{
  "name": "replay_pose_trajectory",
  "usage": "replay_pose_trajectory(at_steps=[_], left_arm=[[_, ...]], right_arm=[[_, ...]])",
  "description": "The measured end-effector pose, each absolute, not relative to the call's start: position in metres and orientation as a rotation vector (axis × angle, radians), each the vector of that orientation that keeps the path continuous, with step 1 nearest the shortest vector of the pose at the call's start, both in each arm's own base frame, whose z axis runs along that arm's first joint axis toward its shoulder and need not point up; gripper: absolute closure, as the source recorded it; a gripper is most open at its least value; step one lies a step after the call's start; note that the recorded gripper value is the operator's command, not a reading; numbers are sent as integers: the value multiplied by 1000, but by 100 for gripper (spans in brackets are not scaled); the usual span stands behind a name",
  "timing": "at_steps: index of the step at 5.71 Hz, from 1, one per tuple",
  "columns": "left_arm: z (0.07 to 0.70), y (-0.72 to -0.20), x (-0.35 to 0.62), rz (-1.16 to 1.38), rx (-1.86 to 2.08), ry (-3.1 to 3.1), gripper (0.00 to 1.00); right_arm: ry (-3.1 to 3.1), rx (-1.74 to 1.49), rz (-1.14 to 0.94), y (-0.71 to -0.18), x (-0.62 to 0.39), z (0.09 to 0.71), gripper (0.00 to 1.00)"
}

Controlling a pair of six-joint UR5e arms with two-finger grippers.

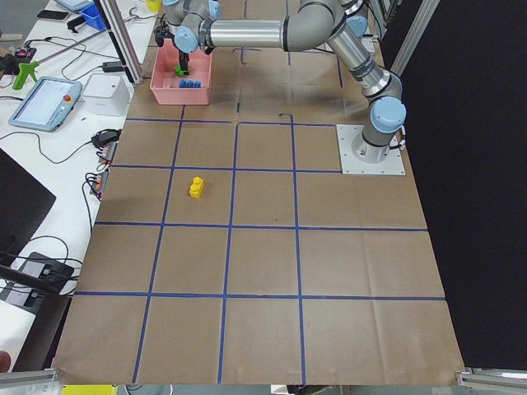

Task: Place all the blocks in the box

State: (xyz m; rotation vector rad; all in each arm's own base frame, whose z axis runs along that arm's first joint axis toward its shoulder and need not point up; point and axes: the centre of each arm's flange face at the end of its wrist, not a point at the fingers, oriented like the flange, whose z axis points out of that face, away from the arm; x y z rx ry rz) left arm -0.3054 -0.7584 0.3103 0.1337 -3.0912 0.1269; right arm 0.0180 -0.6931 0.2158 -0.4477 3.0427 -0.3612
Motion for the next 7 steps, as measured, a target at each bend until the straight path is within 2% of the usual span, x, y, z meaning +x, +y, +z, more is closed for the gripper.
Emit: replay_pose_trajectory(at_steps=[3, 5, 6, 7], left_arm=[[424, -733, -243, 241, 106, -3080, 1], [452, -715, -144, 208, -30, -3113, 1], [456, -707, -86, 191, -121, -3124, 1], [455, -701, -19, 174, -180, -3133, 1]], right_arm=[[3056, -438, -357, -689, -8, 199, 5], [3062, -417, -299, -679, -18, 187, 10], [3062, -412, -273, -673, -19, 181, 32], [3063, -411, -265, -672, -19, 180, 70]])
